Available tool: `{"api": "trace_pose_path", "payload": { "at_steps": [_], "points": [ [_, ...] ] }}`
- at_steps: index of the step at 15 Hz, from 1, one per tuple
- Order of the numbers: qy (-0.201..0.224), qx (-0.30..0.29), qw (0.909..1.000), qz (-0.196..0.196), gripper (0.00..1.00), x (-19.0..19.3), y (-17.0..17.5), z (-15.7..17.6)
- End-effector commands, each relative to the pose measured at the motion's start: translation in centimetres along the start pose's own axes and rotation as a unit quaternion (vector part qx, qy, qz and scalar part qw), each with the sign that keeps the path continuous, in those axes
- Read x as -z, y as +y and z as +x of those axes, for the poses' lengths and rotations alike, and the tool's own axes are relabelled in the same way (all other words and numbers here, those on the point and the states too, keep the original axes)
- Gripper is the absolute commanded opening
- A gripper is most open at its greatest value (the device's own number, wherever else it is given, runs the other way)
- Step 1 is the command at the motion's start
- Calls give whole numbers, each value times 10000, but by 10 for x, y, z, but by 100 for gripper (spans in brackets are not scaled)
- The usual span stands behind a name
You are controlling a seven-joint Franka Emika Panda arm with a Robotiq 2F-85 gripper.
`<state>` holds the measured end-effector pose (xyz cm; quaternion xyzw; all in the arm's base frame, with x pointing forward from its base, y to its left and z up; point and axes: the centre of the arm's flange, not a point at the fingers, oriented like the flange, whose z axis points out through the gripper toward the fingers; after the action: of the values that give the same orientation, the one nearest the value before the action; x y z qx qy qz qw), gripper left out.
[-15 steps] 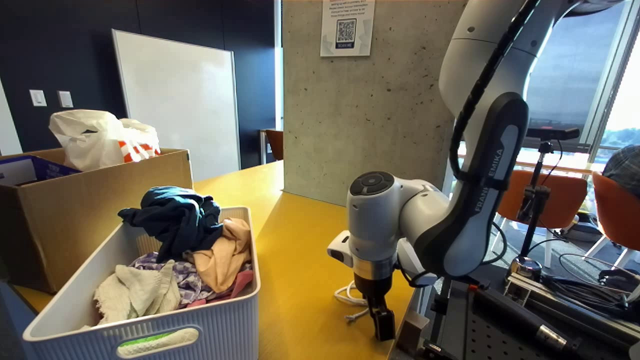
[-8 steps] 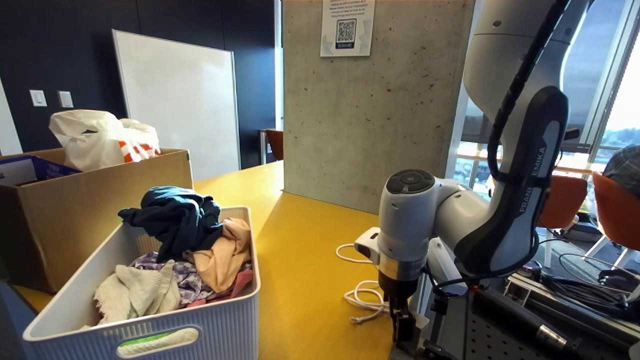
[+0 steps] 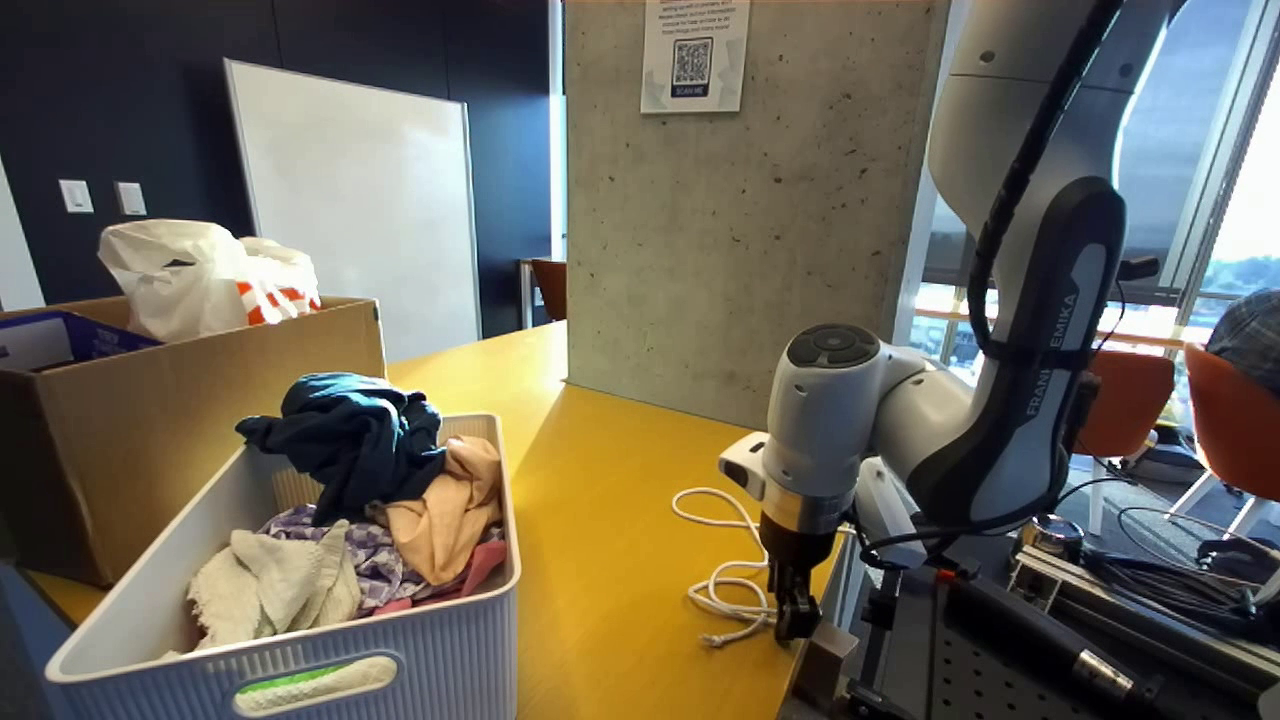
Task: Straighten the shoelace
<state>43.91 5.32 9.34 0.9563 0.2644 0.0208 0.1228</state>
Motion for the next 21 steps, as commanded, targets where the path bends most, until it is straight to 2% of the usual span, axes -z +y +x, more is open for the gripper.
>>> {"api": "trace_pose_path", "payload": {
  "at_steps": [1, 5, 8, 13, 18, 21],
  "points": [
    [130, 7, 9998, -136, 30, 5, -10, -6],
    [142, 85, 9997, -152, 1, 1, -10, -1],
    [118, 69, 9997, -190, 0, 9, -3, -6],
    [178, -253, 9991, -300, 1, 52, 61, -10],
    [351, -558, 9965, -508, 1, 112, 125, -19],
    [747, -734, 9932, -503, 1, 147, 150, -34]
  ]
}}
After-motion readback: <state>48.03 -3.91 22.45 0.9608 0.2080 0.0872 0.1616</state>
